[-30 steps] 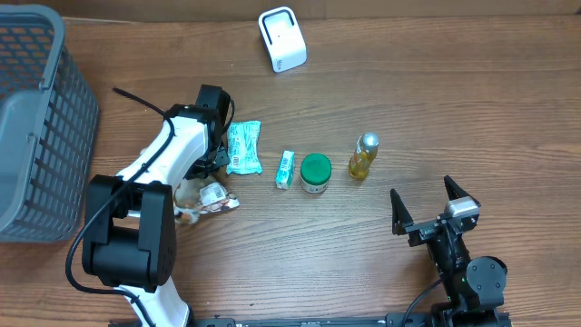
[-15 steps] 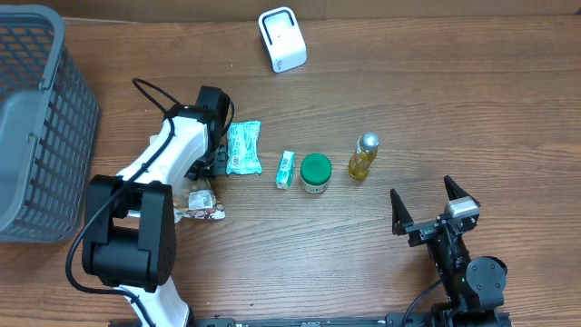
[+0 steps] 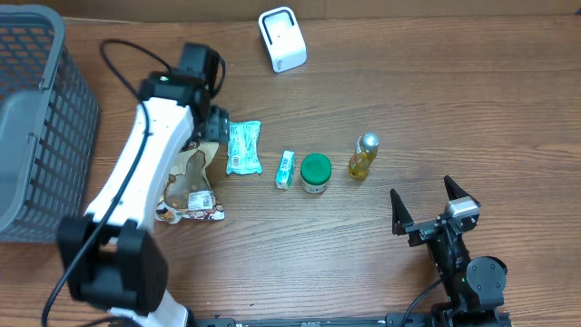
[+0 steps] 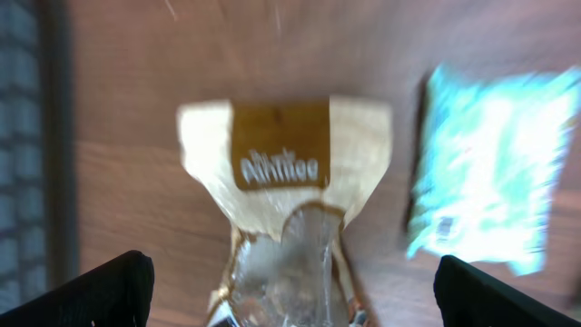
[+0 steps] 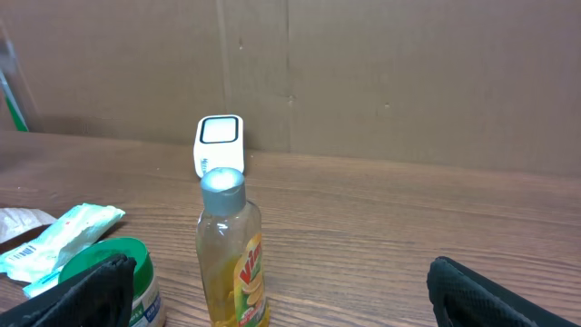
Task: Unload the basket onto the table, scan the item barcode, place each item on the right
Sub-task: 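Release the items and retract the left arm to the left side, then reach the right gripper forward over the oil bottle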
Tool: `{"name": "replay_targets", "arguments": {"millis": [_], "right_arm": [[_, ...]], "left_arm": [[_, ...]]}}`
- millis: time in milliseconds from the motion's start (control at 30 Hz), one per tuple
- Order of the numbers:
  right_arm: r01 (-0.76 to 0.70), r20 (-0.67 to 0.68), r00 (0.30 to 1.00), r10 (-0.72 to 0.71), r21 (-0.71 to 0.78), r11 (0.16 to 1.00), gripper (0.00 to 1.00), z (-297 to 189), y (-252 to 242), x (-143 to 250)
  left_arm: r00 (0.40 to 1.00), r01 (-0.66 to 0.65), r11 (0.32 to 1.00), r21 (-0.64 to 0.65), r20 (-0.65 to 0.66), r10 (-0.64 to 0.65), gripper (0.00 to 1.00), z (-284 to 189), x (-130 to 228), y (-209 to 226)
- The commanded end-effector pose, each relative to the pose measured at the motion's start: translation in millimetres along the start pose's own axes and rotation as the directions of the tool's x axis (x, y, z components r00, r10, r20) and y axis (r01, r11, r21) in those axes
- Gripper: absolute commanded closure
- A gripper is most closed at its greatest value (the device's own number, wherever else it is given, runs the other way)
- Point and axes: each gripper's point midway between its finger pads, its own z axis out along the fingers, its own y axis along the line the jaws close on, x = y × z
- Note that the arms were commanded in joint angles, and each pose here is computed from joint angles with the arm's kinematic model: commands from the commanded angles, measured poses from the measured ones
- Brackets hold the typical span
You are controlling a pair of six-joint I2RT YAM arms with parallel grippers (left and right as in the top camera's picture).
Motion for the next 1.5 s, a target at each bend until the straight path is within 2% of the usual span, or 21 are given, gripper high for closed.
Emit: {"name": "replay_targets", "arguments": {"millis": [0, 67, 200, 433, 567, 1467], "right_arm": [[-0.001, 0.000, 1.000, 0.001, -0.006, 1.000, 0.00, 0, 1, 3], [-0.001, 0.000, 1.000, 0.001, -0.006, 1.000, 0.00, 0, 1, 3], [-0.001, 0.000, 1.000, 0.001, -0.006, 1.000, 0.00, 0, 1, 3], [-0.001, 0.000, 1.000, 0.001, -0.006, 1.000, 0.00, 0, 1, 3], [-0.001, 0.000, 1.000, 0.001, -0.006, 1.000, 0.00, 0, 1, 3], [-0.001, 0.000, 1.000, 0.001, -0.006, 1.000, 0.00, 0, 1, 3]], "left_arm": [[0.974, 0.114, 0.993, 0.029, 0.195, -0.117, 0.00, -59, -37, 30], [0.951, 0.166, 0.985, 0.036, 0.258, -0.170, 0.01, -75, -48, 49], [0.920, 0.251, 0.968, 0.028, 0.303, -0.248, 0.01, -82, -56, 83], [0.883, 0.398, 0.917, -0.017, 0.279, -0.378, 0.00, -65, -46, 152], [0.872, 0.442, 0.896, -0.051, 0.260, -0.415, 0.00, -59, -36, 178], [0.866, 0.457, 0.888, -0.058, 0.258, -0.429, 0.00, -58, -34, 185]]}}
